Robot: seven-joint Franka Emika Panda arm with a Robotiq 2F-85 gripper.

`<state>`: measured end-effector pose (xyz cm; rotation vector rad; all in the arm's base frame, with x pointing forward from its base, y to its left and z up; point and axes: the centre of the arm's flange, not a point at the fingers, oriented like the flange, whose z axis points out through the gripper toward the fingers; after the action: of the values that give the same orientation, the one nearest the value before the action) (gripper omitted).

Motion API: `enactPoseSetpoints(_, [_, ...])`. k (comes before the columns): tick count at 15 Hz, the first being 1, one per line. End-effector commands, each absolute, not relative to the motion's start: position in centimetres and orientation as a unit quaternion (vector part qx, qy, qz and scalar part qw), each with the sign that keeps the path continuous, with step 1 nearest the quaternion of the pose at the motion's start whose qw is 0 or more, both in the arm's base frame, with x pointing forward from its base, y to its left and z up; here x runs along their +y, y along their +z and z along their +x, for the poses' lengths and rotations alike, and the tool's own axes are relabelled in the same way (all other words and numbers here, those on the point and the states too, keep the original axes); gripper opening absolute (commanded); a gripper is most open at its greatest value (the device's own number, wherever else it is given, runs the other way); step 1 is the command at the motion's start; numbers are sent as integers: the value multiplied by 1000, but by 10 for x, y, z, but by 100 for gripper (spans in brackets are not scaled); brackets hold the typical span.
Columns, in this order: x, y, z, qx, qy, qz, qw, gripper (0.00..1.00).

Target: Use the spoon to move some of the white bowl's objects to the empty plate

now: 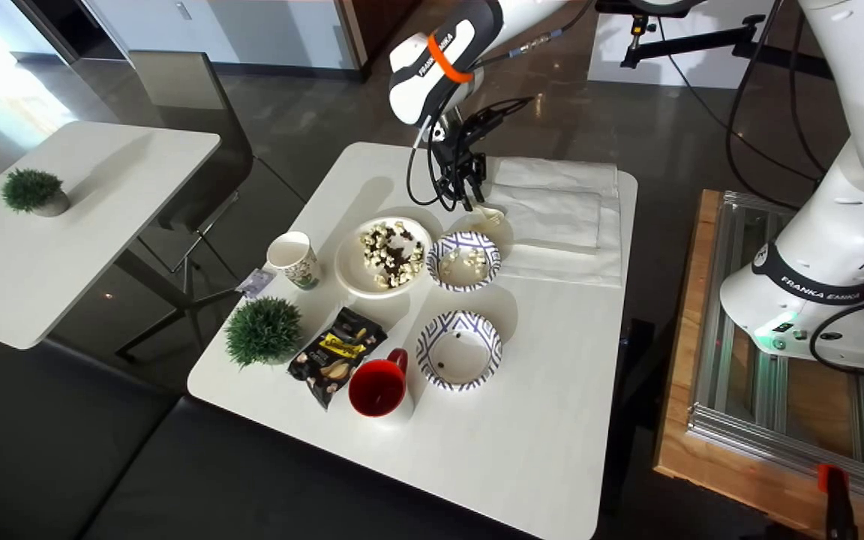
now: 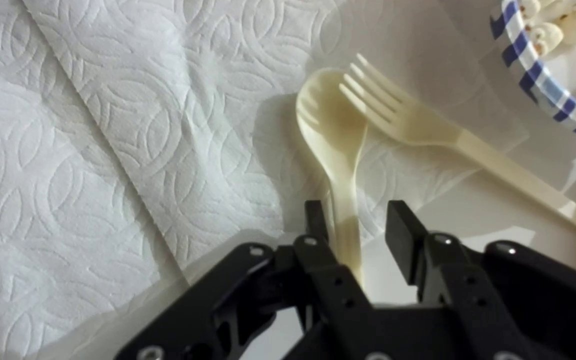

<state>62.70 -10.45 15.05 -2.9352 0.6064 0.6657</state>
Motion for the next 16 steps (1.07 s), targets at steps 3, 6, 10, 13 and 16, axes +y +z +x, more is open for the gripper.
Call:
enactPoseSetpoints(3, [-106, 146, 638, 200, 222, -954, 39, 27])
enactPoseSetpoints(6, [-107, 144, 638, 199, 223, -954, 39, 35])
enactPoseSetpoints(10, [-107, 146, 636, 204, 223, -952, 41, 9])
enactPoseSetpoints(13, [-96, 171, 628, 236, 226, -945, 32, 4])
enactPoseSetpoints(16, [-84, 209, 625, 292, 189, -937, 32, 4])
